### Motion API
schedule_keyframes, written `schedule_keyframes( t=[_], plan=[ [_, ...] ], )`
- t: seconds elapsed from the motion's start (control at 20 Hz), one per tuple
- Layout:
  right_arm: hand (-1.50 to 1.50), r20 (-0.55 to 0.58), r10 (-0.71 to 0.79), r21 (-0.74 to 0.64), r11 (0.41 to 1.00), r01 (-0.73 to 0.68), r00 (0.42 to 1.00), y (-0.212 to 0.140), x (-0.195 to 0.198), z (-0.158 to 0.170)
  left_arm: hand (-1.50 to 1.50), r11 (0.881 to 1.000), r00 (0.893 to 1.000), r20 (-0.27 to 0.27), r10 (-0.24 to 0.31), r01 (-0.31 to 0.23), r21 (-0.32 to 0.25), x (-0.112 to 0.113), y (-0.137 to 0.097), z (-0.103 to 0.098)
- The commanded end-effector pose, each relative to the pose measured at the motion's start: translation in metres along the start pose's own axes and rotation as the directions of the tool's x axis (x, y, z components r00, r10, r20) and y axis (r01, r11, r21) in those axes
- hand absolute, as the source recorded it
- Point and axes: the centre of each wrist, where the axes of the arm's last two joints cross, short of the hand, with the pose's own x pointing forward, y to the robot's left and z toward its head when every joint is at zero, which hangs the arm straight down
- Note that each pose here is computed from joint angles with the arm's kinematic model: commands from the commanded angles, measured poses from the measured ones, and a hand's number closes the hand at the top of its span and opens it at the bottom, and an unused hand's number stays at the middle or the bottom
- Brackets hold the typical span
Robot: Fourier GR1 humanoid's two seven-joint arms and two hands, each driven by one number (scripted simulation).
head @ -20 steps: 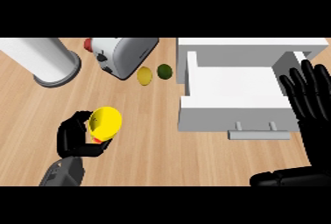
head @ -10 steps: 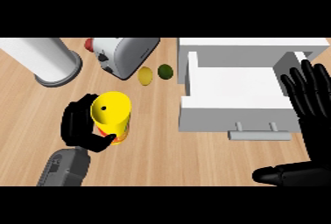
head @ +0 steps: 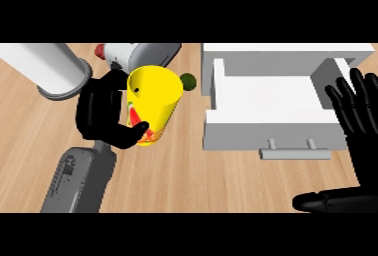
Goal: Pick up the cup, place it into the drawer and close the drawer
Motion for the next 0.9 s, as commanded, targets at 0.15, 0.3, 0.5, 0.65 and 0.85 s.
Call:
schedule_keyframes(
  t=[0.15, 0.3, 0.5, 0.65, 0.85],
  plan=[
    [-1.50, 0.002, 0.004, 0.000, 1.000, -0.004, 1.000, -0.011, 0.017, -0.007, 1.50, 0.999, 0.999, 0.018, -0.040, 0.041, -0.024, 0.017, -0.054, -0.053],
    [-1.50, 0.004, 0.009, 0.003, 1.000, -0.009, 1.000, -0.004, 0.005, -0.009, 1.50, 0.996, 0.997, 0.019, -0.069, 0.070, -0.050, 0.022, -0.052, -0.070],
    [-1.50, -0.002, 0.002, 0.000, 1.000, -0.002, 1.000, -0.009, -0.004, 0.018, 1.50, 0.995, 0.997, -0.011, -0.080, 0.079, -0.052, 0.028, -0.059, -0.098],
    [-1.50, -0.011, -0.001, -0.008, 1.000, 0.001, 1.000, -0.014, -0.005, 0.013, 1.50, 0.993, 0.994, -0.010, -0.107, 0.106, -0.060, 0.028, -0.094, -0.116],
    [-1.50, 0.009, 0.006, -0.010, 1.000, -0.005, 1.000, -0.001, -0.009, -0.001, 1.50, 0.989, 0.990, -0.046, -0.131, 0.126, -0.082, 0.000, -0.097, -0.110]
  ],
)
